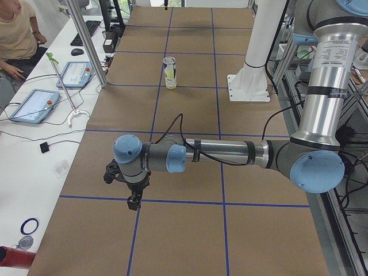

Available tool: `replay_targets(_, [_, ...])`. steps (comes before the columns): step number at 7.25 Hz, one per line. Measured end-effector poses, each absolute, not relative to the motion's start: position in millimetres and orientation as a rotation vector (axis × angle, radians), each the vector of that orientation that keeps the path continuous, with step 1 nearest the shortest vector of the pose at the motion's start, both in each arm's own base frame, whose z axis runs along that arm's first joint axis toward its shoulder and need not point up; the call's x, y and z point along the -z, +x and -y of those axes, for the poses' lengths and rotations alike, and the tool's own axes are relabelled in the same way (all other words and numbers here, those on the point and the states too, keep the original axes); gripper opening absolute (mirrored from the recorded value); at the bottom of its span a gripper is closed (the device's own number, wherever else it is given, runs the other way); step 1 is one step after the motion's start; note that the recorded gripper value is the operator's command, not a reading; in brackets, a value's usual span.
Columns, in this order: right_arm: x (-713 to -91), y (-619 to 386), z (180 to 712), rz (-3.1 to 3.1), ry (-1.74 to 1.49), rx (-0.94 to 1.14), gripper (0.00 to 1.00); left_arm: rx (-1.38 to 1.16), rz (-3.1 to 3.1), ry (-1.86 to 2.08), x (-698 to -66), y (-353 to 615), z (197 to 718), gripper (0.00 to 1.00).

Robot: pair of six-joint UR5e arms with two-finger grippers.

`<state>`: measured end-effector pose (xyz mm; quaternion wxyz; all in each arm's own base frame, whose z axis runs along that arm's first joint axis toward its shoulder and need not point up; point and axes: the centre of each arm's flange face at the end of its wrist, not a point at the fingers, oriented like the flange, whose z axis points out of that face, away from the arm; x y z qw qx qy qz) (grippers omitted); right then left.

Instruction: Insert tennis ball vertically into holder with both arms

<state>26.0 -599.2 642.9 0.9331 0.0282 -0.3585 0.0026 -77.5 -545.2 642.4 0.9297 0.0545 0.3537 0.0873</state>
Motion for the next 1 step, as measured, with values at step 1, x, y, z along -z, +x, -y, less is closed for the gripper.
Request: replay_targets(1, [-642.9, 26.0, 599.0, 0.734, 0.058, -0.005, 1.00, -0.179, -0.724, 0.111, -642.7, -77.5, 545.1, 1.00])
